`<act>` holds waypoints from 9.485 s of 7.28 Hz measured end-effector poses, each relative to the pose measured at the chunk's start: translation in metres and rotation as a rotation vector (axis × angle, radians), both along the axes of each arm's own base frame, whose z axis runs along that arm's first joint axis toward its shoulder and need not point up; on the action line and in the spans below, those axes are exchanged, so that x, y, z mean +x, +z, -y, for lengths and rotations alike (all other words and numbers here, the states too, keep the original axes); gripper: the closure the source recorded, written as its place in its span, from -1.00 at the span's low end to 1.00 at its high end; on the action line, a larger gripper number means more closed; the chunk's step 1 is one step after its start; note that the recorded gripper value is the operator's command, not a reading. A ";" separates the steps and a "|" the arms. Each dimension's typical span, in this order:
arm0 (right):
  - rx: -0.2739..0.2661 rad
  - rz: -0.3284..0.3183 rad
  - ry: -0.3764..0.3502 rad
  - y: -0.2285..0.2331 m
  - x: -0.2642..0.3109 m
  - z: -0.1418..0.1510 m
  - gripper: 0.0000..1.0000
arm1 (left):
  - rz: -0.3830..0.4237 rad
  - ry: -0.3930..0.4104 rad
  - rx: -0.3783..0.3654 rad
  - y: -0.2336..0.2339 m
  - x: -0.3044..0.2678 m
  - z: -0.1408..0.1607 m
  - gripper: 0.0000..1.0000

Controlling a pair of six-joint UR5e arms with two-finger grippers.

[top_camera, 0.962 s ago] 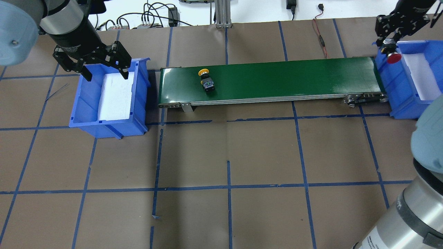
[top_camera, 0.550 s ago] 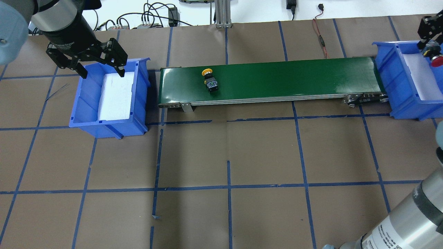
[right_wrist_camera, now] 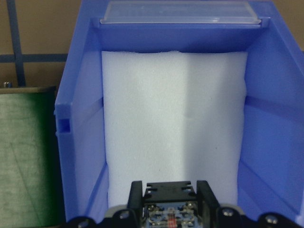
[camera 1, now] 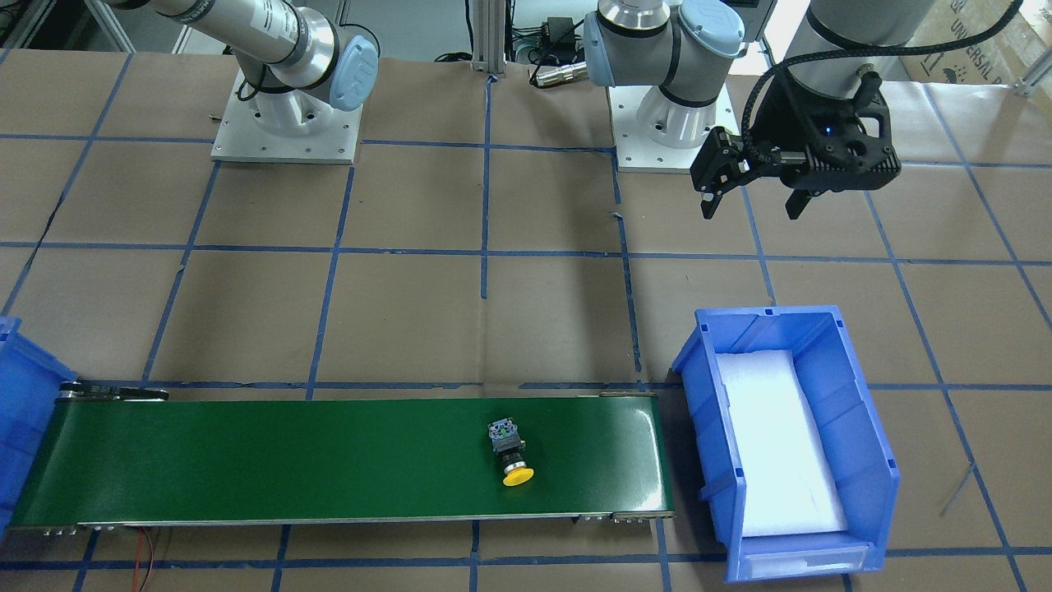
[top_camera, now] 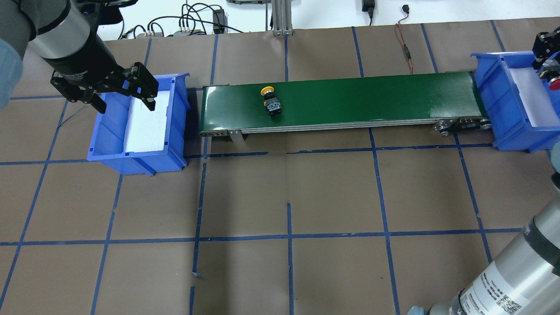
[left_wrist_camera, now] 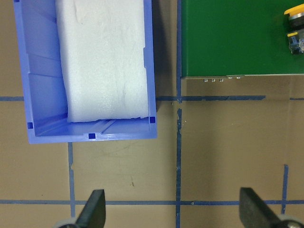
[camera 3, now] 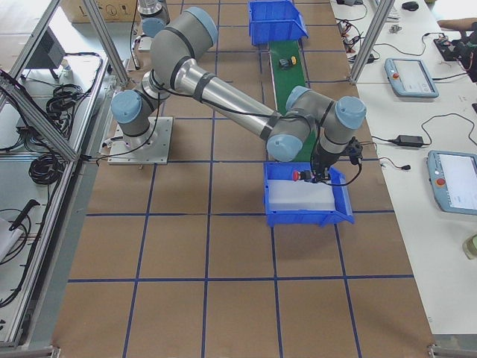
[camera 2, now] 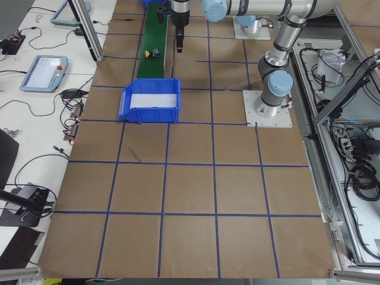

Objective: Transport two buttons from left to right
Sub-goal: 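Drop the red-capped button into the far bin while the left gripper withdraws, then move the right gripper back over the belt toward the yellow-capped button, then lower the right gripper onto the yellow-capped button and close it, then lift the yellow-capped button and carry it toward the far blue bin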

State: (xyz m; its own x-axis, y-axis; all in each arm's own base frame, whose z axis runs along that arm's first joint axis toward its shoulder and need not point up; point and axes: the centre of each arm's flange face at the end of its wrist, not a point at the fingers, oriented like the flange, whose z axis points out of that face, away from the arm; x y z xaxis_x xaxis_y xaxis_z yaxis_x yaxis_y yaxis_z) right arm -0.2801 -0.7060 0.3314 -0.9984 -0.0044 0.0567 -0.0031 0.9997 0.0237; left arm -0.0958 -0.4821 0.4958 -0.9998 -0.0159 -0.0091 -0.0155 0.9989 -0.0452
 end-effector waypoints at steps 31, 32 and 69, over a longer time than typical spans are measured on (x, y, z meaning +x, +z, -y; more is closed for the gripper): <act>-0.014 0.063 -0.014 -0.006 0.379 -0.042 -0.94 | 0.011 0.001 0.016 -0.012 0.003 0.001 -1.00; -0.001 0.061 -0.023 -0.010 0.388 -0.050 -0.95 | 0.011 0.001 0.017 -0.012 0.003 0.001 -1.00; 0.017 0.034 0.098 0.011 0.277 -0.003 0.93 | 0.010 -0.011 0.021 -0.015 0.003 0.000 -1.00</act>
State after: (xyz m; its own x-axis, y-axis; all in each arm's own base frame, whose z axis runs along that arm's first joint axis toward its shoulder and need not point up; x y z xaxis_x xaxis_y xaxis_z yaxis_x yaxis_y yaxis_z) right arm -0.0028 -0.7034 0.3427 -0.9945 -0.1029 0.0218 -0.1020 0.9940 0.0391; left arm -0.0932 -0.4825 0.4807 -0.9998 -0.0042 -0.0190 -0.0037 0.9997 -0.0239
